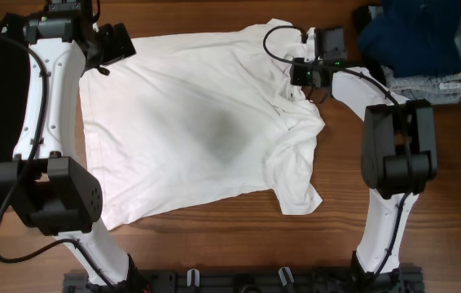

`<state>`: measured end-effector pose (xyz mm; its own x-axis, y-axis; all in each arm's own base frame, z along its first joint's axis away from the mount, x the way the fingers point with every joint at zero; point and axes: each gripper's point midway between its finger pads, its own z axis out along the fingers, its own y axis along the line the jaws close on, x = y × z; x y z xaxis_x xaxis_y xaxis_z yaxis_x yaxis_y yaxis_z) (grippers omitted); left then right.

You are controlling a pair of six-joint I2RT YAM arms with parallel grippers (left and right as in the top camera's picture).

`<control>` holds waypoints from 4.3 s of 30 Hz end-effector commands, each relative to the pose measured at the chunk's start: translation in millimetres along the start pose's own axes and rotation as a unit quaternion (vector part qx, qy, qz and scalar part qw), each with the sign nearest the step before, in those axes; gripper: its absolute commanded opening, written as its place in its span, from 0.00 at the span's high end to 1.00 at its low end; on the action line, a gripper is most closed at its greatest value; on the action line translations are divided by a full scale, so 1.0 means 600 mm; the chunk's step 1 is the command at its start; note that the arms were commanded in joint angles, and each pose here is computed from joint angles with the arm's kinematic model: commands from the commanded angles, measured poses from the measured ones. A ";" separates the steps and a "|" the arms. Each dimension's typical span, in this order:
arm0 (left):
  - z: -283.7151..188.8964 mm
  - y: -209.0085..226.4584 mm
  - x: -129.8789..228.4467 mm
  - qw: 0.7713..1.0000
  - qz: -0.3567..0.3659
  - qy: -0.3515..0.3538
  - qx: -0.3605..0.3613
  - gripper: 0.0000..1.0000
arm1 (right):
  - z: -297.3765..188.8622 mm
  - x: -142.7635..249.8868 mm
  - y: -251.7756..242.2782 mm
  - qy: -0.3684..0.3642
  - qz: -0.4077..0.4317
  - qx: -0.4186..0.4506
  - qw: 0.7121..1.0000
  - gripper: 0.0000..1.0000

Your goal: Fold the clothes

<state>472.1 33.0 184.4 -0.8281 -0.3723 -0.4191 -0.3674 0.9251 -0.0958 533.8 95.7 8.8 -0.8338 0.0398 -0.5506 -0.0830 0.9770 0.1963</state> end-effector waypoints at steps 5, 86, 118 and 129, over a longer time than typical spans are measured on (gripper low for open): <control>0.002 -0.007 0.004 1.000 -0.002 0.004 0.006 0.00 | 0.013 0.011 0.001 0.014 0.021 -0.006 1.000 0.86; 0.042 0.102 0.311 0.973 -0.163 0.127 -0.099 0.00 | -0.200 0.289 0.054 0.249 0.177 0.097 0.947 0.26; 0.042 0.102 0.311 0.974 -0.161 0.127 -0.099 0.00 | -0.403 0.310 -0.149 0.287 0.255 0.186 0.904 0.65; 0.013 0.107 0.331 0.971 -0.161 0.148 -0.097 0.00 | -0.435 0.292 -0.108 0.259 0.250 0.134 0.923 0.32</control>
<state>296.9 17.6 75.3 -0.7428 -0.6611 -0.1057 -0.6665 0.7451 0.0236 250.6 -30.9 87.2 -0.8600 0.5020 0.0917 0.5033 0.8640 -0.0101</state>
